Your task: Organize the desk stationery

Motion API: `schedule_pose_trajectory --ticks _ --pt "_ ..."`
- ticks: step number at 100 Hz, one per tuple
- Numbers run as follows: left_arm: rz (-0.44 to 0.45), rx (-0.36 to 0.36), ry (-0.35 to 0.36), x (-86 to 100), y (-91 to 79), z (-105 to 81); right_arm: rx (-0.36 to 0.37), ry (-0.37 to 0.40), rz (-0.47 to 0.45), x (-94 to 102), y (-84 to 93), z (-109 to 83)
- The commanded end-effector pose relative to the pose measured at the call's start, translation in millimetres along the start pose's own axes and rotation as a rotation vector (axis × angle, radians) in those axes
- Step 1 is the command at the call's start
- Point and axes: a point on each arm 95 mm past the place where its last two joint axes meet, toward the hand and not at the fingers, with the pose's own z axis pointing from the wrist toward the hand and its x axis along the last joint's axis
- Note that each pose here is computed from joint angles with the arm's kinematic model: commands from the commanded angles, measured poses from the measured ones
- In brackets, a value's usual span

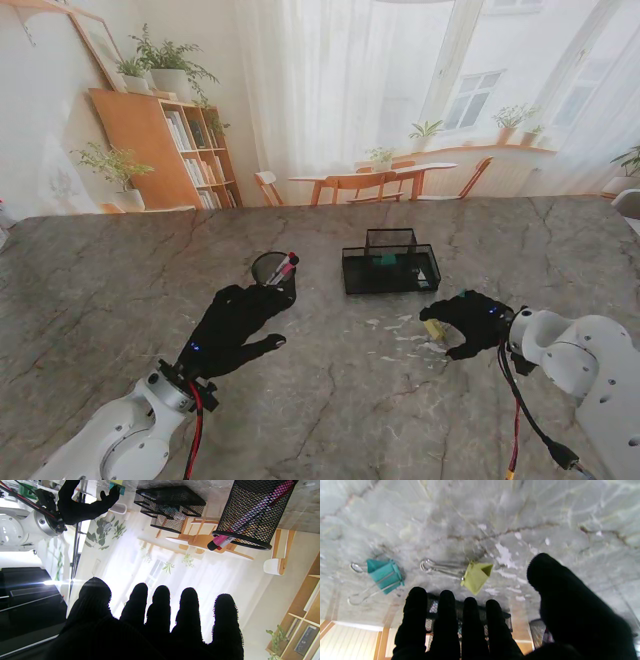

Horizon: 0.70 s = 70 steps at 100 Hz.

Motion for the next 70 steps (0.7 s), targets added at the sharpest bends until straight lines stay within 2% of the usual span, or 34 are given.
schedule_pose_trajectory --ticks 1,13,31,70 --pt "-0.012 0.002 0.010 3.9 1.2 1.9 0.028 -0.002 -0.010 -2.5 -7.4 2.2" --pt "-0.016 -0.002 0.015 4.9 2.1 3.2 0.038 -0.003 -0.035 -3.6 -9.9 9.7" --pt "-0.017 -0.008 0.016 5.3 2.4 3.8 0.005 -0.011 -0.054 -5.2 -10.1 21.8" --pt "-0.016 -0.011 0.012 5.2 2.0 3.8 -0.006 -0.021 -0.033 -8.7 -17.8 39.6"
